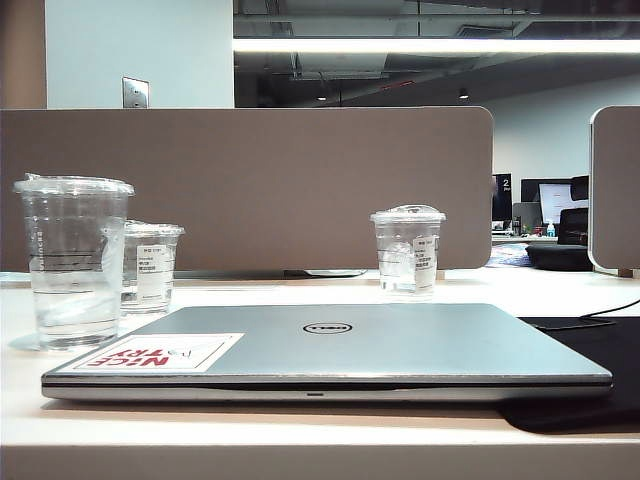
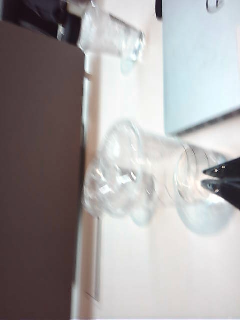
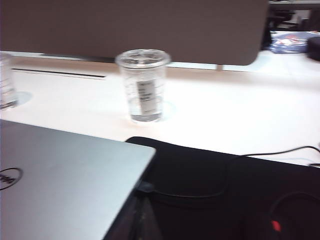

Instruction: Pick up the coffee cup on the middle and place it on the left side of the laptop.

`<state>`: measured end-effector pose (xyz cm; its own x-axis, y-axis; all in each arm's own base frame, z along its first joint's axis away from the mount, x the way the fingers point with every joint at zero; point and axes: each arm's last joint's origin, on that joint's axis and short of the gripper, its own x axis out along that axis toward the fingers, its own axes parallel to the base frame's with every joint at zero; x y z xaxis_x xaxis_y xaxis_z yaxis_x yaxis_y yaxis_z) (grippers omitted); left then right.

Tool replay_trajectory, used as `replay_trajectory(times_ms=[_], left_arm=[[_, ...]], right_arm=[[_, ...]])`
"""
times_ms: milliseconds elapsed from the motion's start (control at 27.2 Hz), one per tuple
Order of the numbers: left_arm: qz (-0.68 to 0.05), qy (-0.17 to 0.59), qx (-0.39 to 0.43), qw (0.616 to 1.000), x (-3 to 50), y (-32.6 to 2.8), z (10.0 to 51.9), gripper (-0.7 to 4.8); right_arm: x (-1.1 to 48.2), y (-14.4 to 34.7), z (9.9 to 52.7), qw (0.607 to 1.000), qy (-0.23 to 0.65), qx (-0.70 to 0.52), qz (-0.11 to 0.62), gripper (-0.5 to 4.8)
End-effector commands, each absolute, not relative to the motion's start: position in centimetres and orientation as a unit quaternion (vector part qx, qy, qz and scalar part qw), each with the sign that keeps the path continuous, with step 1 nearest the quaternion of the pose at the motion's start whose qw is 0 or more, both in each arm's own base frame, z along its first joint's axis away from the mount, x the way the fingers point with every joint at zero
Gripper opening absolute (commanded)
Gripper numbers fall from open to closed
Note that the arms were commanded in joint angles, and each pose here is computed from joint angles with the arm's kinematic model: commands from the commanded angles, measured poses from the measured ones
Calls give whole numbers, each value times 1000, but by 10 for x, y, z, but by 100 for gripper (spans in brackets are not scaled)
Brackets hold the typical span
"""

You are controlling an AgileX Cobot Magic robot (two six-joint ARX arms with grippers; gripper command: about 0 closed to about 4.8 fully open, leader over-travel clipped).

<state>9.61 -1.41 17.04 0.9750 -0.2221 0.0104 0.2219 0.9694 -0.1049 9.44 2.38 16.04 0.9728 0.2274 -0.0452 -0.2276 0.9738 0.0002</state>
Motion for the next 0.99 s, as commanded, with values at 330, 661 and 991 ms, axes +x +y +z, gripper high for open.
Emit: replay_trajectory(times_ms=[330,661,991], left_arm=[[-35,56,-5,998,97,-10,155,-5],[-53,-15,-5,998,97,-11,168,-5],[-44,-14,-5,999,97,-10,168,-5]], right_arm=[[96,18,161,996,16,0,84,-5],[96,18,161,996,16,0,85,-5],[96,18,161,996,16,0,84,-5]])
